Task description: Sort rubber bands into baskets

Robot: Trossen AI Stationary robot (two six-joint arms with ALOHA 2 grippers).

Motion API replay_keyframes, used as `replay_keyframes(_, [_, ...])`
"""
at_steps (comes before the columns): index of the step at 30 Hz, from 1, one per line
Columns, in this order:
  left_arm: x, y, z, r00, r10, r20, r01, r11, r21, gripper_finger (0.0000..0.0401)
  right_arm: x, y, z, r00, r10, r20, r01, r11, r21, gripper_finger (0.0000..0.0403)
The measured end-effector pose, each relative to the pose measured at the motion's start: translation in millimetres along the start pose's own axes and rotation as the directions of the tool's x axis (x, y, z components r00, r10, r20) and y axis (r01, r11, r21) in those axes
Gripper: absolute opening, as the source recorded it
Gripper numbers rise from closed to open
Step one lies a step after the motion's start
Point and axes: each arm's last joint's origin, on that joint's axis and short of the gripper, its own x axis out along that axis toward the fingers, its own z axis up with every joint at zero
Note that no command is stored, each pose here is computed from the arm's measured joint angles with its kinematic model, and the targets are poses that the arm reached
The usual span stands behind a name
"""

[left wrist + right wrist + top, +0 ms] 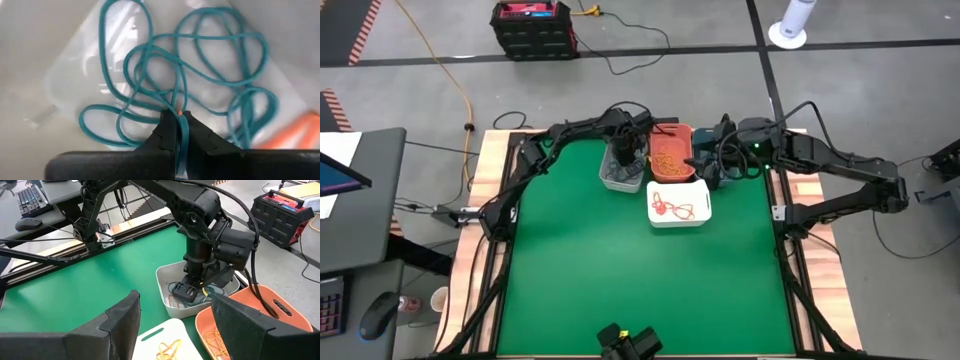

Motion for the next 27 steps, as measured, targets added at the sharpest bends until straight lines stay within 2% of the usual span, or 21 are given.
replay_keyframes(9, [-31.5, 14.7, -5.5, 0.976, -0.212, 0.057, 0.215, 0.976, -0.047, 0.0002, 0.0, 0.1, 0.1, 1.0, 0.0, 0.001, 0.0, 1.0, 0.0, 0.0269])
replay_keyframes(17, [-62.1, 34.1, -12.1, 0.948, -0.289, 0.133, 0.3, 0.952, -0.066, 0.0001, 0.4, 0.1, 0.0, 1.0, 0.0, 0.0, 0.0, 1.0, 0.0, 0.0269])
replay_keyframes(21, [-78.9, 46.2, -16.4, 0.929, -0.323, 0.183, 0.339, 0.939, -0.06, 0.0001, 19.0, -0.2, -3.4, 0.999, -0.017, -0.046, 0.015, 0.999, -0.041, 0.0269])
replay_keyframes(27, [-85.9, 54.5, -19.1, 0.908, -0.366, 0.206, 0.385, 0.921, -0.062, 0.0001, 78.8, -8.6, -9.0, 0.995, 0.025, -0.098, -0.03, 0.998, -0.05, 0.0269])
